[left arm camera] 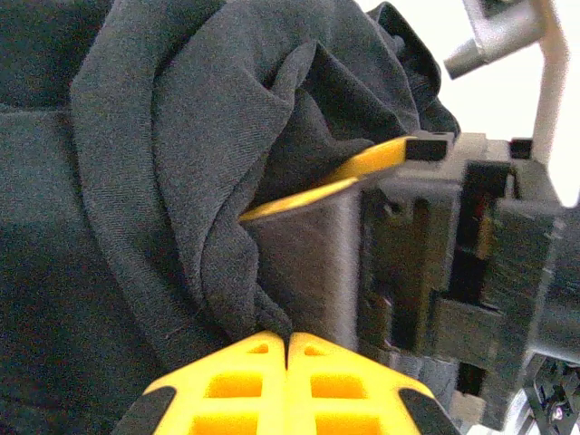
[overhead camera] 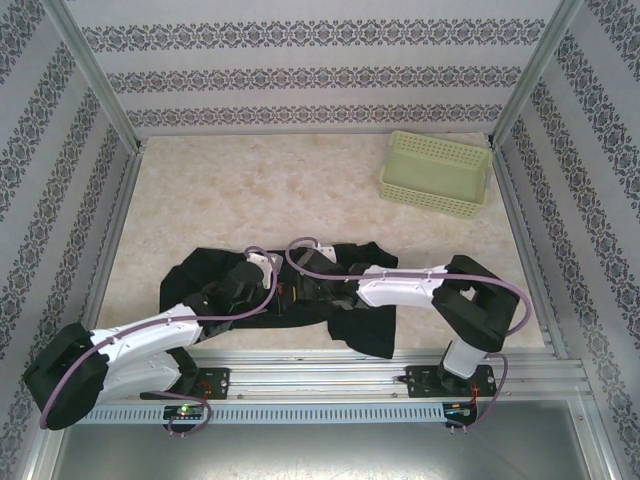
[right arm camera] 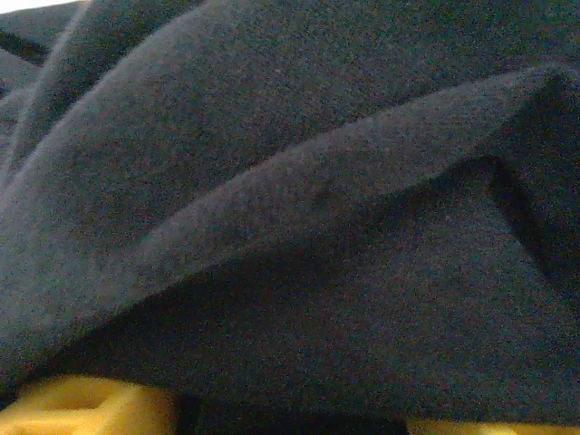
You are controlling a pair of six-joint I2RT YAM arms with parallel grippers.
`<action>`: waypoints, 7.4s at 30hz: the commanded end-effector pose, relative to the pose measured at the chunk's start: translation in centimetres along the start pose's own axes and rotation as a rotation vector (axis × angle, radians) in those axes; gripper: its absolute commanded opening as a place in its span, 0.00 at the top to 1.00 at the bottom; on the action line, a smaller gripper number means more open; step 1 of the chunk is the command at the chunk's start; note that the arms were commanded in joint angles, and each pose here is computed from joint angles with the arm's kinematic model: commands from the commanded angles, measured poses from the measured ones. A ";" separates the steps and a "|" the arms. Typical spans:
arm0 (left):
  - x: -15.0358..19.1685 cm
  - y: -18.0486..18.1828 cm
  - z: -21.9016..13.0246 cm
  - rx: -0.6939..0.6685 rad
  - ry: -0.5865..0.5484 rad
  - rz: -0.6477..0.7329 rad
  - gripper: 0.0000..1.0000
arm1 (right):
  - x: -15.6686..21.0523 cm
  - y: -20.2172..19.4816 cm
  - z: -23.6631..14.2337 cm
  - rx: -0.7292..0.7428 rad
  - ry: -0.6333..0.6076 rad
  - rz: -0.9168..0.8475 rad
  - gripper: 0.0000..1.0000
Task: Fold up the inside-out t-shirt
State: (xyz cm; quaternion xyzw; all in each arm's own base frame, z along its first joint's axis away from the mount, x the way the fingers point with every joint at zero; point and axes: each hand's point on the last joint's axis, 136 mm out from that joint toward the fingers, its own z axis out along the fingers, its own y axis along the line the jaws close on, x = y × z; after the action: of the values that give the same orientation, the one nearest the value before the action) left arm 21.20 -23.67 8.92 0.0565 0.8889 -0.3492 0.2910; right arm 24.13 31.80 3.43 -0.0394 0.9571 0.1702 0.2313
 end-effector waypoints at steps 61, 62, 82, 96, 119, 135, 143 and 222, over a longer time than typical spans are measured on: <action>-0.5 -2.6 1.3 -0.039 0.064 0.128 1.00 | 2.2 -3.0 -3.9 0.076 -0.044 -0.108 0.78; -0.6 -2.4 1.2 -0.052 0.059 0.131 1.00 | 2.1 -3.1 -4.2 0.077 -0.048 -0.111 0.84; -0.1 -1.6 2.4 -0.035 0.110 0.119 0.97 | 0.6 -6.4 -10.6 -0.222 -0.254 0.112 1.00; -0.1 -6.5 0.0 -0.091 0.107 0.483 0.54 | -1.8 -4.3 -12.9 -0.268 -0.297 0.090 1.00; -0.9 -5.1 1.7 -0.159 0.025 0.430 1.00 | -1.3 -8.1 -11.9 -0.103 -0.294 0.145 1.00; -0.8 -9.0 -0.8 0.130 -0.092 0.408 1.00 | -1.0 -9.8 -12.7 -0.066 -0.203 0.146 0.60; -0.3 -9.3 0.1 0.144 -0.065 0.401 1.00 | 2.2 -10.5 -13.6 -0.041 -0.140 0.263 0.39; -3.4 17.1 -8.6 -0.867 0.040 -0.198 0.96 | -5.4 -24.3 -26.0 0.604 -0.396 0.203 1.00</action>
State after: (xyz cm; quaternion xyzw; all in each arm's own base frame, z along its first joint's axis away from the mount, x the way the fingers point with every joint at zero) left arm 24.10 -5.02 4.82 -0.1294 0.9681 0.0704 0.2029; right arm 22.11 2.10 18.29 0.1679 0.9051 -0.0604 0.3859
